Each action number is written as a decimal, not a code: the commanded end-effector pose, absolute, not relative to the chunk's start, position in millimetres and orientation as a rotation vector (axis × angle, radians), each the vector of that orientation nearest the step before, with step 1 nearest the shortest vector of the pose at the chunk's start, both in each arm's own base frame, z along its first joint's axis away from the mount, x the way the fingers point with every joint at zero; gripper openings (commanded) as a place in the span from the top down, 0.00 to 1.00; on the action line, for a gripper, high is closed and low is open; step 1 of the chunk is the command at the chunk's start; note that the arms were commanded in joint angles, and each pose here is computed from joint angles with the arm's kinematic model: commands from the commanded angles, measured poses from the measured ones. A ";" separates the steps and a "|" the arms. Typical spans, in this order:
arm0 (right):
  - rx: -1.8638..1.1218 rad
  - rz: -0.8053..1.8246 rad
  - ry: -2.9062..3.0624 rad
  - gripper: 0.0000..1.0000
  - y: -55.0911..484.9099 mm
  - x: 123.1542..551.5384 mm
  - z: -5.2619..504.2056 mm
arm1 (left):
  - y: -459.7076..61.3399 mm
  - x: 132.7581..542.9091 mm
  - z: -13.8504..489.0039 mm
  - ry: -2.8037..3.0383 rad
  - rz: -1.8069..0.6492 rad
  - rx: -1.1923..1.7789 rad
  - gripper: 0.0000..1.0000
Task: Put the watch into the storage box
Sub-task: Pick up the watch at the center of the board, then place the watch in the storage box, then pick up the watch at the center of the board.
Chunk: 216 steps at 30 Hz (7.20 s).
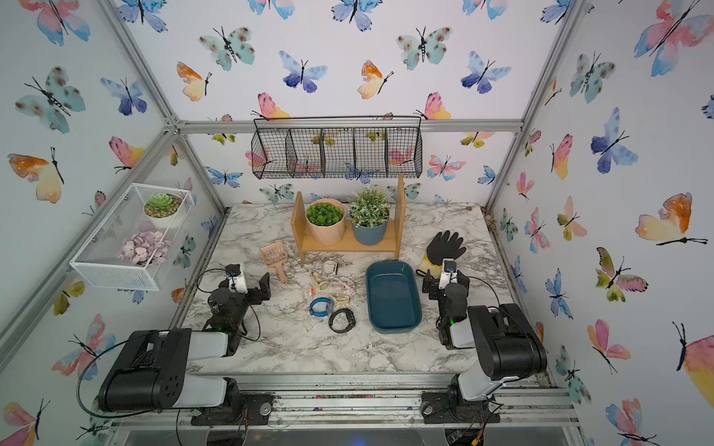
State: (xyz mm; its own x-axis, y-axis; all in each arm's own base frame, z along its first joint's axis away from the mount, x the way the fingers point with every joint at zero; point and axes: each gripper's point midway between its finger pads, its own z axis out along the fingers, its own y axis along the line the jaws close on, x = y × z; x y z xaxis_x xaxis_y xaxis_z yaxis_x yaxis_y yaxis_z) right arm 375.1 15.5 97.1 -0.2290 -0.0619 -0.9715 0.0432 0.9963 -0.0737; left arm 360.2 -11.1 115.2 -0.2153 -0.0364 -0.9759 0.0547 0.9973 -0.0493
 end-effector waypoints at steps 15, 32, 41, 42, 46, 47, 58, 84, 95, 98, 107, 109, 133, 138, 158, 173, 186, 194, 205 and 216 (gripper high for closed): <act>-0.020 -0.079 1.780 0.01 17.1 380.3 104.4 | -9.2 363.1 117.1 1.781 -0.069 0.004 0.02; -0.109 -0.001 1.691 0.01 54.3 392.1 195.7 | -6.1 361.8 184.4 1.750 -0.090 -0.114 0.01; -0.495 0.255 1.711 0.01 203.0 382.7 221.8 | -93.4 361.5 160.5 2.017 -0.104 0.098 0.01; -0.544 0.308 1.737 0.01 221.5 377.9 215.9 | -104.2 359.5 156.5 2.046 -0.121 0.127 0.00; -0.661 0.409 1.792 0.01 269.7 358.7 192.9 | -128.0 351.9 140.8 2.139 -0.168 0.171 0.02; -0.679 0.426 1.796 0.02 277.5 354.0 187.5 | -131.0 350.1 137.5 2.160 -0.185 0.165 0.04; -0.750 0.422 1.894 0.02 291.1 346.3 156.3 | -153.3 328.2 89.6 2.374 -0.337 0.087 0.29; -0.788 0.399 1.976 0.05 293.8 349.1 126.4 | -189.3 343.6 46.8 2.473 -0.286 0.194 0.57; -0.793 0.391 1.975 0.06 293.6 349.5 125.9 | -192.7 343.0 35.7 2.510 -0.264 0.207 0.80; -0.795 0.394 1.976 0.06 293.8 349.0 125.5 | -191.6 342.8 40.5 2.500 -0.242 0.210 0.83; -0.751 0.428 1.938 0.07 292.3 346.4 142.0 | -210.5 343.1 94.1 2.358 -0.347 0.266 0.83; -0.727 0.439 1.909 0.06 290.9 345.9 152.5 | -221.5 341.5 109.2 2.314 -0.400 0.300 0.83; -0.239 0.321 2.023 0.06 163.0 383.5 198.6 | -396.4 328.4 173.6 2.056 -0.824 0.743 0.80; -0.166 0.316 2.067 0.06 146.7 382.1 186.1 | -428.9 325.9 164.1 2.055 -0.843 0.808 0.80; -0.157 0.350 2.121 0.06 144.1 369.7 154.1 | -440.7 352.0 90.5 2.171 -0.662 0.776 0.73; -0.260 0.360 2.060 0.09 157.0 368.0 170.2 | -417.9 347.3 162.9 2.035 -0.655 0.712 0.57; -0.533 0.443 1.995 0.10 238.8 350.1 173.5 | -303.6 345.0 165.0 2.142 -0.416 0.488 0.55; -0.623 0.483 1.999 0.10 274.1 345.1 166.0 | -237.1 365.6 136.8 2.255 -0.319 0.243 0.53; -0.662 0.519 2.058 0.10 289.8 344.7 146.8 | -189.2 396.8 93.3 2.395 -0.188 0.067 0.55; -0.675 0.524 2.090 0.11 293.5 345.3 136.3 | -187.0 401.7 57.6 2.479 -0.184 0.050 0.56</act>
State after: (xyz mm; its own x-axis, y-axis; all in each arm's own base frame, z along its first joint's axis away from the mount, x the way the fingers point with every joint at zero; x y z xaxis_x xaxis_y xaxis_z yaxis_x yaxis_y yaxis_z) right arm 346.7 285.4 134.8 -0.4811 -0.2700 -0.8340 -0.6145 0.7824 0.1012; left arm 401.6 -184.0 65.7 -0.7730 -0.0016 -0.6343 0.0794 0.9919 -0.0993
